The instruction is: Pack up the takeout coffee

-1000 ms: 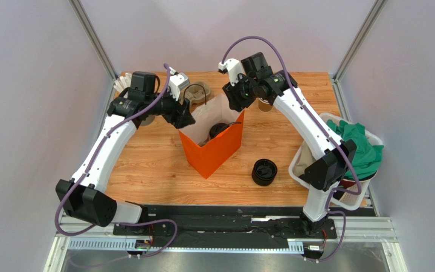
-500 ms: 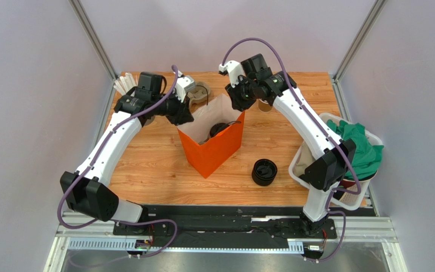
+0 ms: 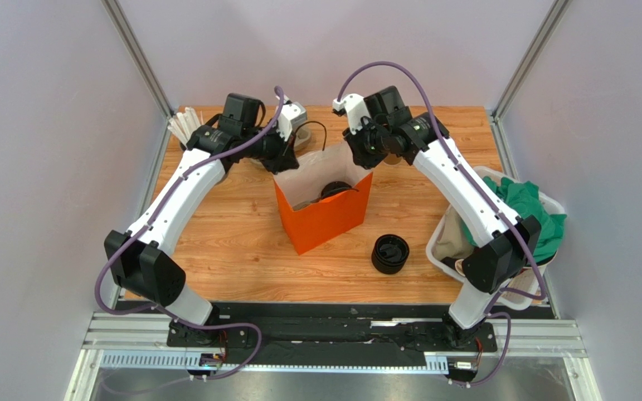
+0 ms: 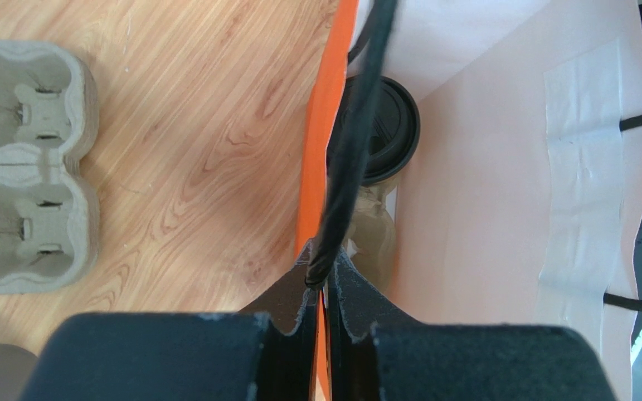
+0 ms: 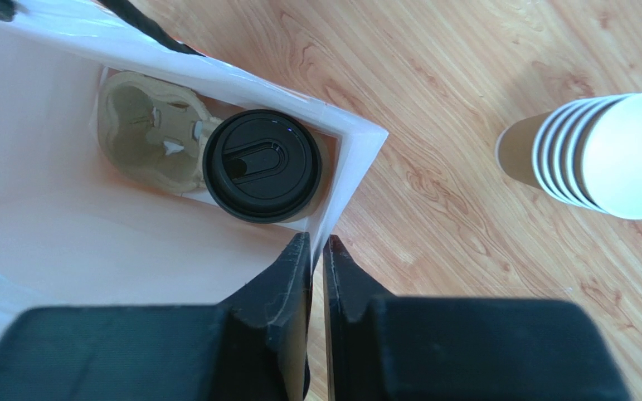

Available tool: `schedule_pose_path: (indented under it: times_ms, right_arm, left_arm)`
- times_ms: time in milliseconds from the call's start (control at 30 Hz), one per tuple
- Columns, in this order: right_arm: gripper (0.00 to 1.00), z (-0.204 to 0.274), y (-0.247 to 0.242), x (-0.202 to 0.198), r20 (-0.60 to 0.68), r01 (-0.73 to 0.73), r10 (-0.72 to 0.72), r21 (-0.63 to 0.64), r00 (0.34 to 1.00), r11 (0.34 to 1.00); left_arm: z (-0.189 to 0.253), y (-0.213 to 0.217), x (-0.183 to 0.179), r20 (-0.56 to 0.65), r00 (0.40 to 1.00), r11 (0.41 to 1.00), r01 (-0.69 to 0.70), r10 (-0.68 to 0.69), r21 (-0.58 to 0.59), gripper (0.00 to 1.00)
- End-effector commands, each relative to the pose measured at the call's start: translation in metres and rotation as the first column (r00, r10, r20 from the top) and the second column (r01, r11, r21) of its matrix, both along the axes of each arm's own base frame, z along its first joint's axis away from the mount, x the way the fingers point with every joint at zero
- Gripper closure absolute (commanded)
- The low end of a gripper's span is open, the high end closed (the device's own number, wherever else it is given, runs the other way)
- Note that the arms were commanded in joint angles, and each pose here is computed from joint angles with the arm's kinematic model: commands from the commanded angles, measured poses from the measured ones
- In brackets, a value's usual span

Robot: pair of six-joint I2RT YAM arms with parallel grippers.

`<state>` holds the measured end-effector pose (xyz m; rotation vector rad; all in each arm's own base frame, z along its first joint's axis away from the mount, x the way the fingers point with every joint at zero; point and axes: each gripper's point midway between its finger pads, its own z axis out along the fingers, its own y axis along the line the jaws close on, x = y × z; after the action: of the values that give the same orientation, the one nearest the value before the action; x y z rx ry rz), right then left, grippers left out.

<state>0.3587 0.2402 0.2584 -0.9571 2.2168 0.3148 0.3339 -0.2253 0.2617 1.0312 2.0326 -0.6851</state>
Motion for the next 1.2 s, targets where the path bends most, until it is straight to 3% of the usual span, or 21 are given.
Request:
schedule_pose_path:
  times_ms: [0, 333, 900, 1000, 1100, 1133, 1167]
  right_arm:
    - [0.89, 0.04, -0.008, 0.002, 0.11, 0.054, -0.062, 0.07, 0.992, 0.996]
    - [0.99, 0.021, -0.015, -0.001, 0.07, 0.113, -0.116, 0.05, 0.991, 0.992]
    - [0.98, 0.036, -0.032, -0.007, 0.126, 0.146, -0.15, 0.039, 0.981, 0.989]
    - [0.94, 0.047, -0.04, -0.007, 0.169, 0.166, -0.168, 0.031, 0.971, 0.986]
    - [0.83, 0.058, -0.047, -0.01, 0.198, 0.162, -0.167, 0.04, 0.966, 0.986]
    - [0.71, 0.061, -0.051, -0.011, 0.207, 0.168, -0.172, 0.04, 0.963, 0.985]
    - [0.66, 0.068, -0.054, -0.014, 0.223, 0.164, -0.172, 0.051, 0.96, 0.985]
  left_arm:
    - [0.025, -0.01, 0.012, 0.093, 0.995, 1.0, 0.025, -0.024, -0.012, 0.97]
    - [0.029, -0.033, 0.027, 0.122, 0.99, 0.998, 0.069, -0.069, 0.002, 0.98]
    - [0.024, -0.059, 0.056, 0.133, 0.988, 0.997, 0.071, -0.073, 0.018, 0.96]
    - [0.025, -0.059, 0.058, 0.139, 0.989, 0.998, 0.055, -0.056, 0.012, 0.94]
    - [0.03, -0.056, 0.058, 0.154, 0.987, 0.999, 0.036, -0.036, 0.007, 0.85]
    - [0.034, -0.055, 0.058, 0.169, 0.985, 1.0, 0.028, -0.028, 0.002, 0.78]
    - [0.041, -0.053, 0.054, 0.179, 0.984, 1.0, 0.019, -0.017, -0.009, 0.74]
